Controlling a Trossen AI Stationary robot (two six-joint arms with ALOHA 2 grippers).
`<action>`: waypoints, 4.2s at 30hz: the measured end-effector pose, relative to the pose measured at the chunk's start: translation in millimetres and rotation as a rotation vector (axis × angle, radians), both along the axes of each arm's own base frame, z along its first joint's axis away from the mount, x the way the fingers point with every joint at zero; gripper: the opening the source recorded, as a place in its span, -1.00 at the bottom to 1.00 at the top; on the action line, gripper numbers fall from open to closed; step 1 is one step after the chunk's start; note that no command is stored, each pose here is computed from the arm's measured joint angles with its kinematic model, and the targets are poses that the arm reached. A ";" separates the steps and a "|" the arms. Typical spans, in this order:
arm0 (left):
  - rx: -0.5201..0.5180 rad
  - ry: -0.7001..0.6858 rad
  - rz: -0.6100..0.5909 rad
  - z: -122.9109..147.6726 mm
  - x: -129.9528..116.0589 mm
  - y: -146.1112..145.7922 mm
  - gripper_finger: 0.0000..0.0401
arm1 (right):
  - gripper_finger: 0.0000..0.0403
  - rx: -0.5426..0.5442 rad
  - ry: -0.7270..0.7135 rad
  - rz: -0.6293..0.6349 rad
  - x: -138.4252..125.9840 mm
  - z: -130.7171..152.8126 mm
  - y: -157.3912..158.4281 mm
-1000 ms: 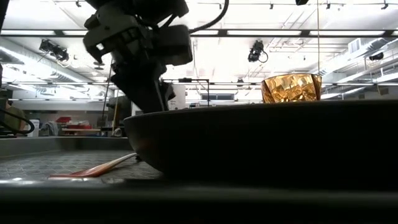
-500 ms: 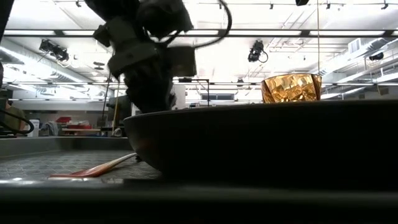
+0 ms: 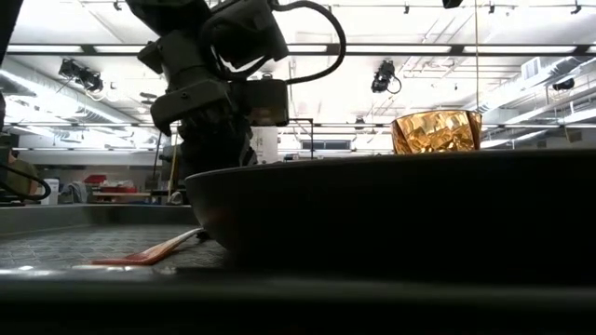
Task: Pick and place plate/cup/fork/spoon on tray
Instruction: Put the orange fork on the black serving tray beside the black plate, then put the orange spoon on the black serving tray beside the orange fork
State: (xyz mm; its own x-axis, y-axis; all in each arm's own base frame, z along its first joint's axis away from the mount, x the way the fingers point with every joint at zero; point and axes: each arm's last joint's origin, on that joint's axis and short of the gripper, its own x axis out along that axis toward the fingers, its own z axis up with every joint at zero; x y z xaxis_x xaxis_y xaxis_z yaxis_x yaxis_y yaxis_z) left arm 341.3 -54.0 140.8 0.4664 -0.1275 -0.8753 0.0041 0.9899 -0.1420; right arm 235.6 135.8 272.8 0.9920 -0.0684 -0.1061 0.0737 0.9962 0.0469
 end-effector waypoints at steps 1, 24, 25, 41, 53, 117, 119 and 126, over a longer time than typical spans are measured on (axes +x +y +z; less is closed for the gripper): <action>-0.001 -0.001 0.000 1.6 -0.6 0.1 -0.71 | 0.17 0.000 0.000 0.000 0.0 0.0 0.0; 0.015 0.160 0.861 39.6 -41.2 81.9 -0.07 | 0.17 -0.059 0.005 0.006 -0.1 -0.3 0.0; 0.010 0.163 0.884 39.5 -41.9 85.7 -0.02 | 0.17 -0.062 0.005 0.007 -0.1 -0.2 0.0; -0.097 0.300 1.041 10.2 -47.0 142.4 -0.02 | 0.17 -0.069 -0.003 0.044 0.1 0.6 1.0; -0.085 0.342 1.027 9.4 -52.7 149.3 -0.10 | 0.17 -0.030 -0.009 0.056 0.1 1.1 1.5; -0.126 0.412 0.926 -2.5 -51.4 147.3 -0.54 | 0.17 -0.022 -0.033 0.069 -1.3 3.9 4.6; -0.115 0.411 0.928 -2.5 -51.6 147.7 -0.62 | 0.17 -0.023 -0.033 0.069 -1.3 3.9 4.6; -0.046 0.399 0.876 -1.6 -51.8 149.6 -0.75 | 0.17 -0.022 -0.034 0.068 -1.3 4.0 4.6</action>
